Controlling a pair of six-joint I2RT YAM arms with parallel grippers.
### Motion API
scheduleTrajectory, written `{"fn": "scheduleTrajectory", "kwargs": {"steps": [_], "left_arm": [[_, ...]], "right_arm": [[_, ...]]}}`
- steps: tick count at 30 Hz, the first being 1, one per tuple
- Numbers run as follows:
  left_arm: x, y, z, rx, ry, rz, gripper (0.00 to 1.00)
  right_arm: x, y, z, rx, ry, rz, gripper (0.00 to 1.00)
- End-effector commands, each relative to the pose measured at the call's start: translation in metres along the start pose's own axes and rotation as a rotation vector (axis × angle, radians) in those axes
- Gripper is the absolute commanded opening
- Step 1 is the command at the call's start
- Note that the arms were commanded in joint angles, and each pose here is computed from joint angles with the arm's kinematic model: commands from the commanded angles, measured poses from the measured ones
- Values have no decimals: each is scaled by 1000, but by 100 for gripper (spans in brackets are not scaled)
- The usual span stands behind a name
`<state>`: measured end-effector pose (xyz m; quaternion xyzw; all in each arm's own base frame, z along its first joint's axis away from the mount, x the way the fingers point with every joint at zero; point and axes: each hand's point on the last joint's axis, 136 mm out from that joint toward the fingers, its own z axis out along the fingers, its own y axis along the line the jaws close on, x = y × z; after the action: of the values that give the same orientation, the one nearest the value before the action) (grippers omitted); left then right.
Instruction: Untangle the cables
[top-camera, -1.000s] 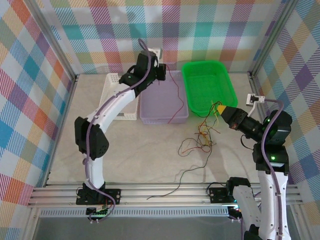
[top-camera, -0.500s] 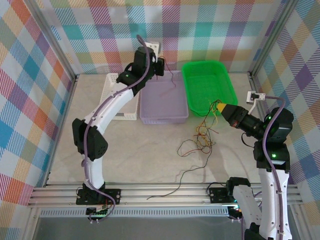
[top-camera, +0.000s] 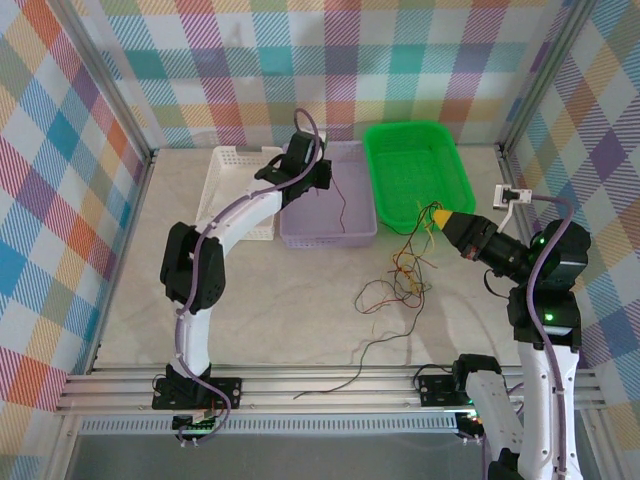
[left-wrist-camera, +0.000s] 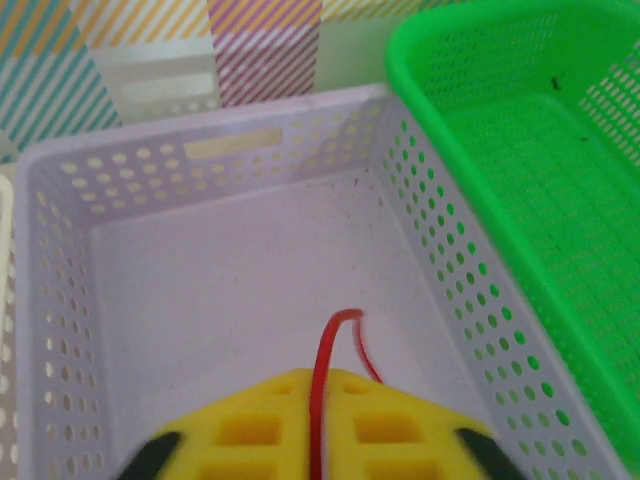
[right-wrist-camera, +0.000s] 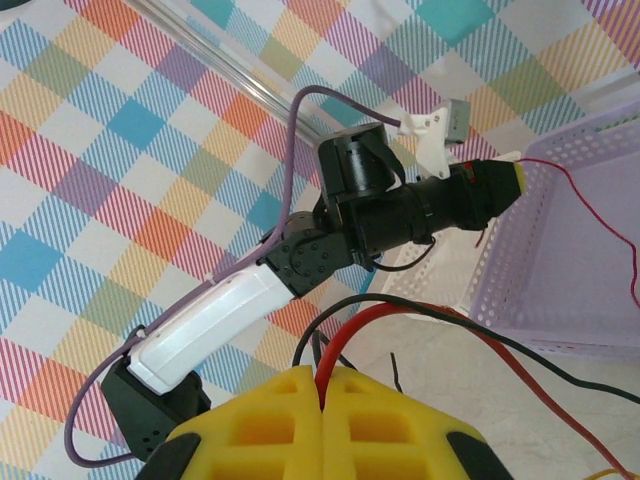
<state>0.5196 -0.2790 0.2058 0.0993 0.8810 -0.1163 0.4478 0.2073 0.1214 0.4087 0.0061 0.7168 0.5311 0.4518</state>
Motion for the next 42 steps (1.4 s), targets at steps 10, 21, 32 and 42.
{"fn": "scheduleTrajectory", "kwargs": {"steps": [10,21,32,42], "left_arm": [[16,-5,0,70,92,-17,58],[-34,-37,-87,280,10,-177,81],[33,-126,-203,736,11,-236,84],[133,-168,-206,773,148,-82,84]], "right_arm": [[-1,16,-4,-39,-12,-28,0],[-7,-2,9,-21,26,65,0],[-3,-14,25,-56,86,117,0],[1,-9,29,-77,103,112,0]]}}
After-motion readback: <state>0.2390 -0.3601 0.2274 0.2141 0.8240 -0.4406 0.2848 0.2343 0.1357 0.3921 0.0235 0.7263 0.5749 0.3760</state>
